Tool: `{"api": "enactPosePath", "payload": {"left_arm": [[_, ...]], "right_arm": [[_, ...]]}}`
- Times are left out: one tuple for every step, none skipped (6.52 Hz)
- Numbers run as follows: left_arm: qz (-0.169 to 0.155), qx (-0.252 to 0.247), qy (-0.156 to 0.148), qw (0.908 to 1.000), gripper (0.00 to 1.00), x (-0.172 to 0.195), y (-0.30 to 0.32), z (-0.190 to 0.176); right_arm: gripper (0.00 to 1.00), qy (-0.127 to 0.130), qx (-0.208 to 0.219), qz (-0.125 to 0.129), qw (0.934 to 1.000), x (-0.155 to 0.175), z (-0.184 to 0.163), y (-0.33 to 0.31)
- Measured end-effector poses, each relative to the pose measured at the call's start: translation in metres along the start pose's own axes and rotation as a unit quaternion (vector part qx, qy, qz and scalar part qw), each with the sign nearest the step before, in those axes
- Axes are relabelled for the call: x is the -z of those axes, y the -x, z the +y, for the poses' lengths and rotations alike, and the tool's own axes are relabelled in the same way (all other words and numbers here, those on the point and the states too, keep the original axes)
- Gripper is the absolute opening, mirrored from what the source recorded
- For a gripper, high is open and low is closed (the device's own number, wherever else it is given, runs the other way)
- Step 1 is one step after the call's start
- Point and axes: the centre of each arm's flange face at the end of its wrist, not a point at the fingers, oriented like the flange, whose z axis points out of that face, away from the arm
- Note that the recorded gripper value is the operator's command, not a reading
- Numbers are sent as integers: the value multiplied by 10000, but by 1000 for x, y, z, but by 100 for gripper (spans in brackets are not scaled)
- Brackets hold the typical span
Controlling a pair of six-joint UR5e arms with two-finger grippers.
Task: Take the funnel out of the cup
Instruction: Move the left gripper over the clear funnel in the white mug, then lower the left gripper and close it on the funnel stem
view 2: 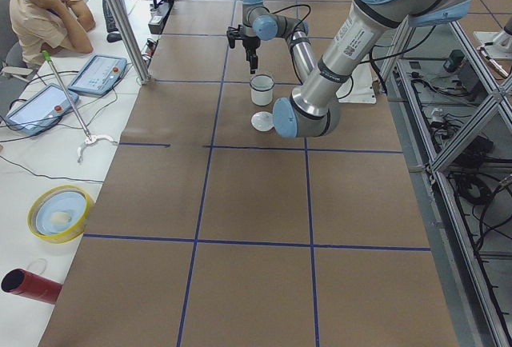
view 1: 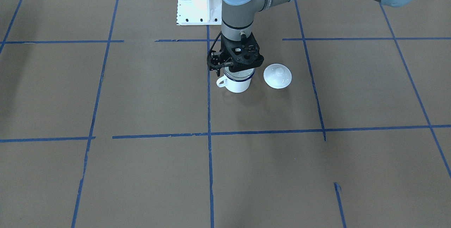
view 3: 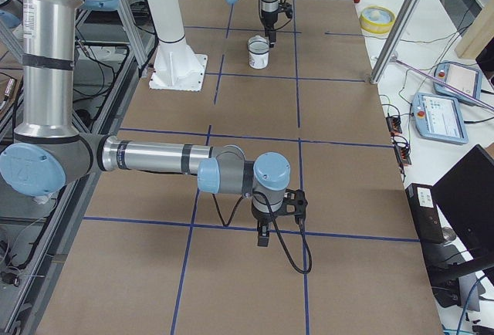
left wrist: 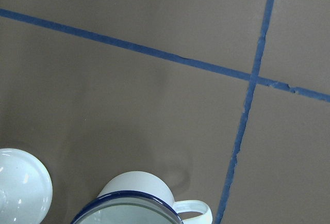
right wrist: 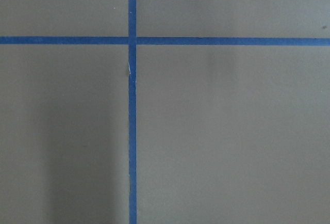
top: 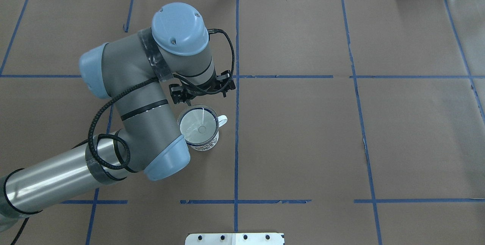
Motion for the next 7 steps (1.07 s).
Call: {"api": "enactPosePath", "payload": {"left_arm": [[-8, -69, 39, 10000, 93, -9, -3, 10], [17, -133, 71, 9999, 80, -16, -5, 17], [46, -180, 87, 9998, 60, -21, -7, 20], [83, -220, 101, 9997, 46, -23, -9, 23], [119, -255, 113, 9995, 44, -24, -10, 26], [140, -271, 116, 9995, 44, -23, -11, 27], [146, -277, 117, 9994, 44, -23, -12, 28]], "right_arm": [[100, 0, 0, 0, 10000, 0, 0, 0], [100, 1, -1, 0, 10000, 0, 0, 0], [100, 1, -1, 0, 10000, 0, 0, 0], [100, 1, -1, 0, 10000, 0, 0, 0], [100, 1, -1, 0, 10000, 0, 0, 0], [100, 1, -1, 0, 10000, 0, 0, 0], [100, 1, -1, 0, 10000, 0, 0, 0]]}}
